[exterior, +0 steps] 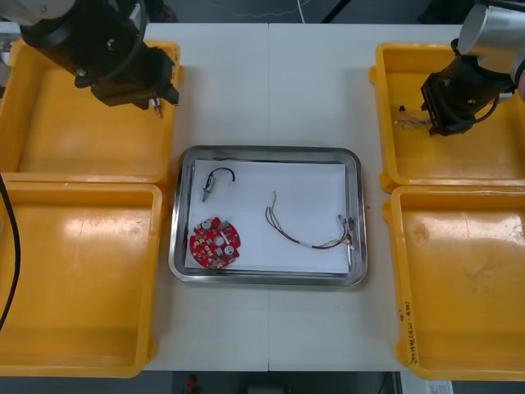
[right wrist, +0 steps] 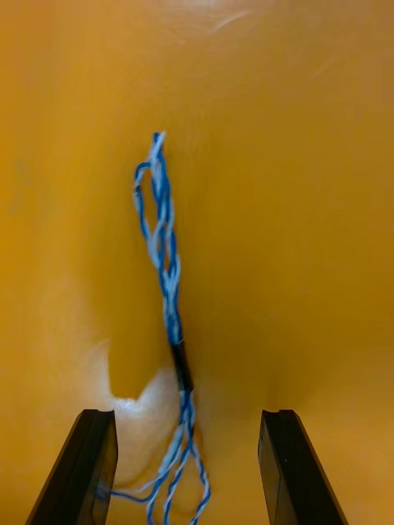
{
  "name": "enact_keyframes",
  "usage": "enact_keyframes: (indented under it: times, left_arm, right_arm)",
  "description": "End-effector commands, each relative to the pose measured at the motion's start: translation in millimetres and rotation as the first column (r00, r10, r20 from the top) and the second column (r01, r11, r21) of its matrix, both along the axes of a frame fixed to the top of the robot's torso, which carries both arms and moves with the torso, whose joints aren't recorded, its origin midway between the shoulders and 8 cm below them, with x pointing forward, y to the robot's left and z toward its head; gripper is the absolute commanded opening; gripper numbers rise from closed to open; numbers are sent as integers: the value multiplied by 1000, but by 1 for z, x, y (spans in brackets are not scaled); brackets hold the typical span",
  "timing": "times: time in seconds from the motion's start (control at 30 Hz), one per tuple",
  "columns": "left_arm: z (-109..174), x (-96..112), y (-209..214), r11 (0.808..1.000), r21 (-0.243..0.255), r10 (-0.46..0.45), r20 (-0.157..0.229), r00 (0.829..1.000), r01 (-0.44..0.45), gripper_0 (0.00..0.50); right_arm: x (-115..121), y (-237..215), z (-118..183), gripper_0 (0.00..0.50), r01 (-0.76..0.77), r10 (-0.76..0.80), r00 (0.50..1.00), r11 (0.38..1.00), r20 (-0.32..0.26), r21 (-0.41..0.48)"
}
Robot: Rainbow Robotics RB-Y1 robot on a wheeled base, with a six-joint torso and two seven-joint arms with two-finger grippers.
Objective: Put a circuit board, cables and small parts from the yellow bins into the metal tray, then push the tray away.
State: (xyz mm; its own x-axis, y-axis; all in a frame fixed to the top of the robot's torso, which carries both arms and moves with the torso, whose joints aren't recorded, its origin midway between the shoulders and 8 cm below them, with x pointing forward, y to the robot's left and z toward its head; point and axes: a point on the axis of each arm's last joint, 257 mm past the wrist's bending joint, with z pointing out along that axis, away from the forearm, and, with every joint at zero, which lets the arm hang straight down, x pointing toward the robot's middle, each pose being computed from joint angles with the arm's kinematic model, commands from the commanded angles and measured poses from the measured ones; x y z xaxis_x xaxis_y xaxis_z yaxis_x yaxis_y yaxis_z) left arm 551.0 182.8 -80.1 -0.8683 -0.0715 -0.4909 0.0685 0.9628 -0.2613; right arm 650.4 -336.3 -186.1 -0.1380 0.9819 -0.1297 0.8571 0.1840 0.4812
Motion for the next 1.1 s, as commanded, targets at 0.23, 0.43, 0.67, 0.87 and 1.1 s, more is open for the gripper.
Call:
enact_keyframes:
  times: [0.23, 0.43, 0.67, 0.87, 1.1]
  left_arm:
    - [38, 37, 53, 996, -19, 89, 108, 990, -87, 500]
    - [39, 55, 72, 989, -48, 147, 142, 979, -141, 500]
    - [38, 76, 93, 980, -62, 198, 192, 961, -189, 500]
    - [33, 90, 109, 972, -65, 234, 220, 947, -225, 500]
    - [21, 103, 112, 972, -41, 236, 250, 939, -233, 500]
  right_arm:
    - [-3, 1, -25, 500, 59, -59, 998, 998, -4, 23]
    - [-12, -3, -43, 500, 70, -69, 997, 997, -29, 26]
    - [-16, -2, -51, 461, 77, -75, 996, 996, -41, 35]
    - [-16, 2, -54, 0, 88, -85, 996, 994, -40, 64]
    - [-16, 2, -53, 0, 78, -75, 996, 996, -40, 54]
